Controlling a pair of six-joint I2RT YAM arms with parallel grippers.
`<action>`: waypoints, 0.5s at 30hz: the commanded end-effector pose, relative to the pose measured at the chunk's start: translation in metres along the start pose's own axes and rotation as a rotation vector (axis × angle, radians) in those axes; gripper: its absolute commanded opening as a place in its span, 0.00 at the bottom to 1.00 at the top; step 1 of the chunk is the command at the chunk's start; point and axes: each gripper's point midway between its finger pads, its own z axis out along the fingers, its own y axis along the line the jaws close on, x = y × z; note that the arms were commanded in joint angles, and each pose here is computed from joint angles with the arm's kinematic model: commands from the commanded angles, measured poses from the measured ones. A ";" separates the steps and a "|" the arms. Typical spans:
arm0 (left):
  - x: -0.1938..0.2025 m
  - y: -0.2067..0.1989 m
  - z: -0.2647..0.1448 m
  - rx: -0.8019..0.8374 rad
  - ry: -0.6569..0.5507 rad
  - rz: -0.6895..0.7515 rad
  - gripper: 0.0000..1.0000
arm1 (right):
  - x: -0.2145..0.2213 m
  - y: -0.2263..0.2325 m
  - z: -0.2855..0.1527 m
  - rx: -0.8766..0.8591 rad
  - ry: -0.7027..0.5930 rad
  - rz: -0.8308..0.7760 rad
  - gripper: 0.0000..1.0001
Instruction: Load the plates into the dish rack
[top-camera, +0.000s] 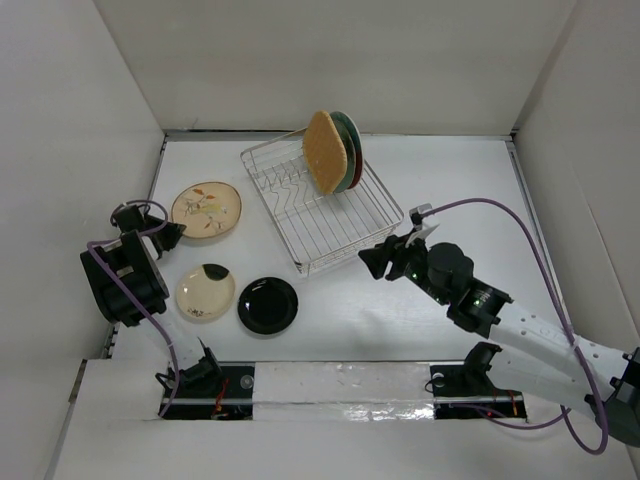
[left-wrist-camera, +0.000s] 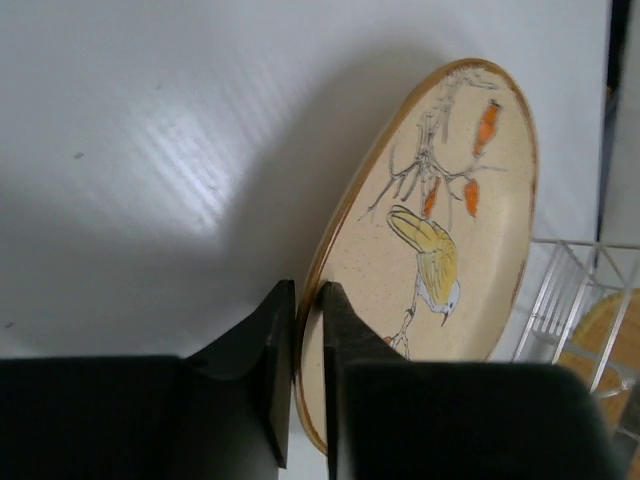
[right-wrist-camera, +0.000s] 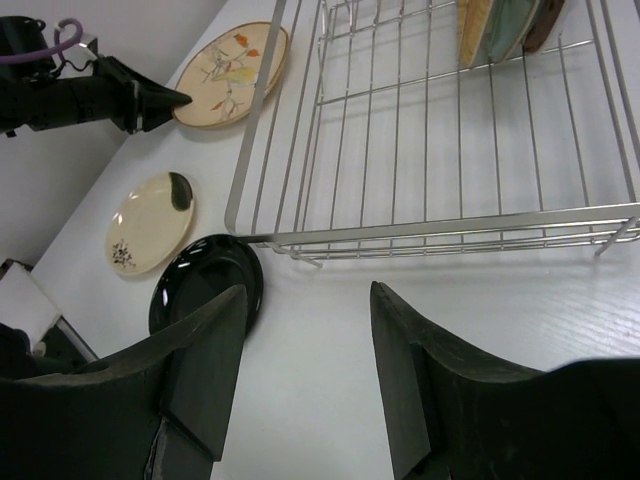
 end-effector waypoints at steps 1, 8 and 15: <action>-0.009 -0.011 0.000 0.050 -0.017 -0.007 0.00 | -0.013 -0.004 0.001 0.016 -0.049 -0.003 0.58; -0.027 -0.046 -0.030 0.259 -0.106 -0.039 0.00 | -0.020 0.000 -0.003 -0.011 -0.071 0.007 0.58; -0.045 -0.070 -0.067 0.410 -0.213 -0.058 0.00 | -0.023 0.006 0.001 -0.028 -0.061 0.007 0.58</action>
